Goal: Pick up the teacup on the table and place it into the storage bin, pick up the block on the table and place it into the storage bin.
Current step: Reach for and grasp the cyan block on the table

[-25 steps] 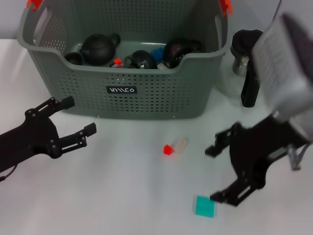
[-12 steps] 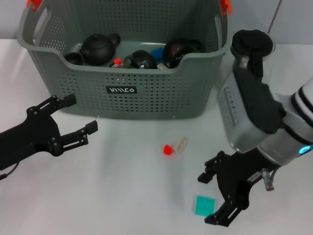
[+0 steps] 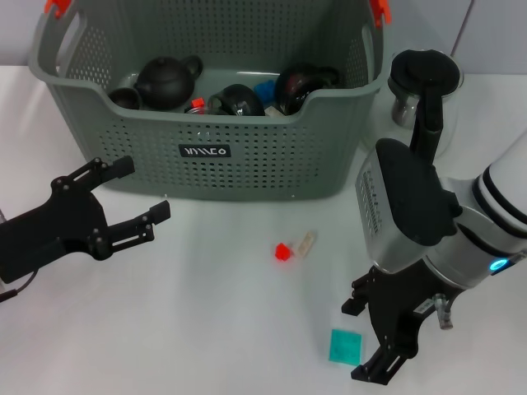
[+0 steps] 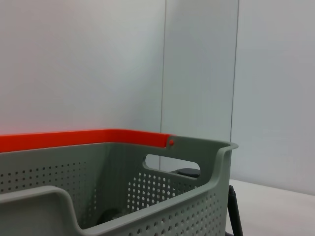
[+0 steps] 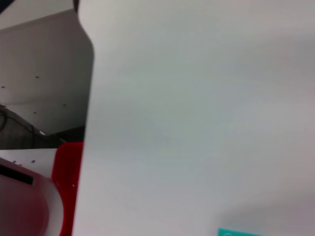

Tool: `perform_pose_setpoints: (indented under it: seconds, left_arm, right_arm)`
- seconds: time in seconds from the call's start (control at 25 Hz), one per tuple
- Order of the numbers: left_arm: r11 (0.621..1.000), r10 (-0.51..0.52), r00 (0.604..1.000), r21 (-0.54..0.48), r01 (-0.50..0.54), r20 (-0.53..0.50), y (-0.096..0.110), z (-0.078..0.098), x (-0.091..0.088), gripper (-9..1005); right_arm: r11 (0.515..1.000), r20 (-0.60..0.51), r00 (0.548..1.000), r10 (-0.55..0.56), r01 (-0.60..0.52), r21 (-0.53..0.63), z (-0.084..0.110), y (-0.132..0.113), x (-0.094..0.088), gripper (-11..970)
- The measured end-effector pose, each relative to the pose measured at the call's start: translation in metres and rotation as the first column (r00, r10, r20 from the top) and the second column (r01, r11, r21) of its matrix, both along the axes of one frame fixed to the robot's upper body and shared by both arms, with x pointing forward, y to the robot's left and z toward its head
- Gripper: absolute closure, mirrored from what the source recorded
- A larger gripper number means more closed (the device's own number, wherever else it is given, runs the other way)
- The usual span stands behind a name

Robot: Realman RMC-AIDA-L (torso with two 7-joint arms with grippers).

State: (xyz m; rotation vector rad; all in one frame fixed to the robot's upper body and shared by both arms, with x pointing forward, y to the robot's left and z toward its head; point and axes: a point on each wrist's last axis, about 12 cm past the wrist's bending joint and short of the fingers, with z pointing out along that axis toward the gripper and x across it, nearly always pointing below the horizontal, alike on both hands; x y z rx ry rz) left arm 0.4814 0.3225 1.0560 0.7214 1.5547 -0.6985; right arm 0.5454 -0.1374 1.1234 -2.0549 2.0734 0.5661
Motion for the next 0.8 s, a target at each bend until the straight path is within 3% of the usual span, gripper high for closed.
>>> perform_pose_setpoints:
  seconds: [0.28, 0.8]
  left_arm:
    - [1.000, 0.002, 1.000, -0.008, -0.002, -0.001, 0.000, 0.000, -0.002, 112]
    - [1.000, 0.000, 1.000, -0.018, 0.000, -0.008, 0.000, 0.000, -0.002, 112]
  right_arm:
    - [0.999, -0.008, 1.000, -0.002, 0.001, -0.040, -0.013, -0.001, -0.001, 14]
    - [0.999, 0.014, 1.000, -0.026, 0.026, -0.038, -0.018, 0.000, 0.001, 15]
